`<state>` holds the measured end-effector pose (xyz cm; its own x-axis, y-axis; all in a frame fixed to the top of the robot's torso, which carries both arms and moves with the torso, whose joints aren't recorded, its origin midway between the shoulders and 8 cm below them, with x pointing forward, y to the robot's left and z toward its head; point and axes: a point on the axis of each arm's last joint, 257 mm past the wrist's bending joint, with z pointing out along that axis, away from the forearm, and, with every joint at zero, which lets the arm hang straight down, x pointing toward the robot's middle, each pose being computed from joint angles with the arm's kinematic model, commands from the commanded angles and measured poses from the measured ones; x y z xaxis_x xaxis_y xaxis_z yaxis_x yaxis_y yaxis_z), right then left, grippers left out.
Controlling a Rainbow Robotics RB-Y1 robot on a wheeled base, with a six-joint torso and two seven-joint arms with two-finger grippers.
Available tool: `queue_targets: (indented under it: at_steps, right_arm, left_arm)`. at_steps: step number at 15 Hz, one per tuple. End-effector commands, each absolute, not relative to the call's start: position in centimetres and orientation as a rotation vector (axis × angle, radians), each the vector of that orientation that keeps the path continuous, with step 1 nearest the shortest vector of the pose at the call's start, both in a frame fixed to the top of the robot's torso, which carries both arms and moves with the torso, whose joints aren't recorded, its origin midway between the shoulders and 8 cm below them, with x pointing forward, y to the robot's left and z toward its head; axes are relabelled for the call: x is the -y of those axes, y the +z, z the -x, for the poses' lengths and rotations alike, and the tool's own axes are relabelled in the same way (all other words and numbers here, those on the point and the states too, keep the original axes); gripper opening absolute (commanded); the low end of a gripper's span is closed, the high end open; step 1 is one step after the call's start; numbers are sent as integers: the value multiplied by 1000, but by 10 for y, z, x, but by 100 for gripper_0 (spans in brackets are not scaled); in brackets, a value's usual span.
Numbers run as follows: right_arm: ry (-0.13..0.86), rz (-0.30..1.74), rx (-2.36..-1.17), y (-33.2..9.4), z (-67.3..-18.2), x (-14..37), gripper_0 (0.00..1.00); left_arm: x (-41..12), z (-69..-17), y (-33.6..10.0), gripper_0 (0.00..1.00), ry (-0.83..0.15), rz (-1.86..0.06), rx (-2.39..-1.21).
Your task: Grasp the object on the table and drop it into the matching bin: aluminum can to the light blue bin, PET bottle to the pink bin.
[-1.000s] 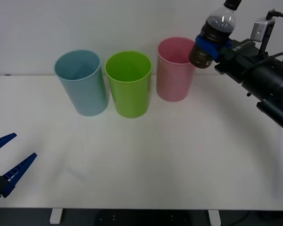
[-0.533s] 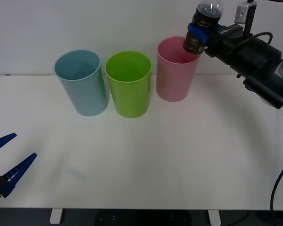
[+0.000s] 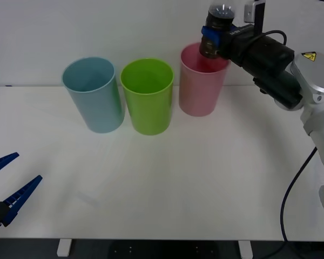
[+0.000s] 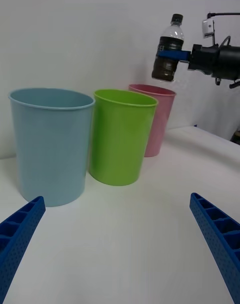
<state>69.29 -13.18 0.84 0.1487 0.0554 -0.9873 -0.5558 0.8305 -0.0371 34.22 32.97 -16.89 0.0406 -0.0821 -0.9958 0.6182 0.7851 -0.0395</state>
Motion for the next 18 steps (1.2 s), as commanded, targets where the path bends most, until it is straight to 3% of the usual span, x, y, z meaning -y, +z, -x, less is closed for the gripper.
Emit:
queue_targets:
  at_steps: [1, 6, 7, 8, 9, 10, 18]
  right_arm:
    - [415, 416, -1359, 8, -702, 126, 0]
    - [377, 418, -1353, 6, -705, 123, 6]
    - [372, 422, -1353, 5, -705, 123, 25]
    - [366, 425, -1350, 6, -705, 123, 69]
    - [363, 429, -1350, 5, -705, 123, 93]
    - [355, 433, -1349, 5, -705, 124, 100]
    - [364, 445, -1336, 6, -701, 123, 100]
  left_arm:
    - [-330, -342, -169, 100, -567, -465, -1441]
    - [-330, -342, -169, 100, -567, -465, -1441]
    - [-330, -342, -169, 100, -567, -465, -1441]
    - [-330, -342, -169, 100, -567, -465, -1441]
    - [-330, -342, -169, 100, -567, -465, -1441]
    - [-330, -342, -169, 100, -567, -465, -1441]
    - [-330, -342, -169, 100, -567, -465, -1441]
